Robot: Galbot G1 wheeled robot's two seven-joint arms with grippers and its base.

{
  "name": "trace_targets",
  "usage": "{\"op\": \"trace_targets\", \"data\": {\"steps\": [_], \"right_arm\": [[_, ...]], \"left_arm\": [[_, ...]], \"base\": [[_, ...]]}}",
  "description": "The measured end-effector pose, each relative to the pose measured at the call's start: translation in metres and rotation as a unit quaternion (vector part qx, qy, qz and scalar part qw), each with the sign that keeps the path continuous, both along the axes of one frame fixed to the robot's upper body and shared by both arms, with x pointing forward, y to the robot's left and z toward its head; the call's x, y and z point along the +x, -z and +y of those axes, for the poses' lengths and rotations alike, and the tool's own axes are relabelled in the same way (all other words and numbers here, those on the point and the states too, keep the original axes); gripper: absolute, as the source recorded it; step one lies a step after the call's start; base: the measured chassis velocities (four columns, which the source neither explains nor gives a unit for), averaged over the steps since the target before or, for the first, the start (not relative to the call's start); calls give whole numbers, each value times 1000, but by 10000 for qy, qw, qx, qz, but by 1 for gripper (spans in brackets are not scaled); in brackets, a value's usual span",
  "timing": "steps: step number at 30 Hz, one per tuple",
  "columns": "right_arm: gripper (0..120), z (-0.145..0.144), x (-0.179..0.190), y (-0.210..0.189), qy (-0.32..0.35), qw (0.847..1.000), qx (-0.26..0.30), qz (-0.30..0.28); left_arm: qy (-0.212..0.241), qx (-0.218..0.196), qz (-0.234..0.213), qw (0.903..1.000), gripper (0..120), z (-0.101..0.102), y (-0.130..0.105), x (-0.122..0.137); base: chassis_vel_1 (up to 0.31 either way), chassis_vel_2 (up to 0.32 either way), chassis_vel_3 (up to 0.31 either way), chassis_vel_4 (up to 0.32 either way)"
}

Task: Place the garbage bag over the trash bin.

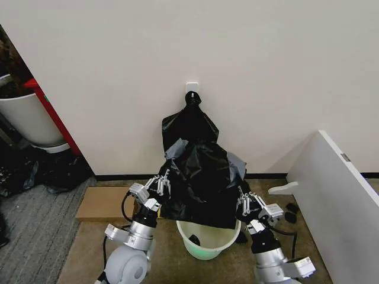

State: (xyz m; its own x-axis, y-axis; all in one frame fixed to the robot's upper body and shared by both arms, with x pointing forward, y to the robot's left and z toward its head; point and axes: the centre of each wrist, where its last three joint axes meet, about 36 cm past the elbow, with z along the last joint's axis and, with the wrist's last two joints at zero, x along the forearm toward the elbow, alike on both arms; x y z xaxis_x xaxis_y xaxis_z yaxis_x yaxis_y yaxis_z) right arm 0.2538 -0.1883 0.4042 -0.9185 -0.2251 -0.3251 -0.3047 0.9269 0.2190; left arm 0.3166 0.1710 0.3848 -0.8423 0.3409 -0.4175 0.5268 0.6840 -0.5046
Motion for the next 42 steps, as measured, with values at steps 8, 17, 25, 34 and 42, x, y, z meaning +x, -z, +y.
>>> {"op": "trace_targets", "data": {"steps": [8,17,25,34,42], "right_arm": [[0,-6,32,21,75,9999,-80,16],[0,-12,45,16,106,9998,-137,-23],[0,-5,28,12,-41,9998,-185,80],[0,7,20,36,-93,9991,-139,396],[0,9,15,54,2,9960,-72,896]], "left_arm": [[514,-432,222,9975,0,-15,20,6],[1015,-571,457,9921,0,-33,36,-7],[1216,-421,504,9904,0,-37,41,-23],[968,337,414,9939,0,-18,54,-32],[693,1223,663,9878,0,-5,77,-39]], "base": [[0,0,0,0],[0,0,0,0],[0,0,0,0],[0,0,0,0],[0,0,0,0]]}}
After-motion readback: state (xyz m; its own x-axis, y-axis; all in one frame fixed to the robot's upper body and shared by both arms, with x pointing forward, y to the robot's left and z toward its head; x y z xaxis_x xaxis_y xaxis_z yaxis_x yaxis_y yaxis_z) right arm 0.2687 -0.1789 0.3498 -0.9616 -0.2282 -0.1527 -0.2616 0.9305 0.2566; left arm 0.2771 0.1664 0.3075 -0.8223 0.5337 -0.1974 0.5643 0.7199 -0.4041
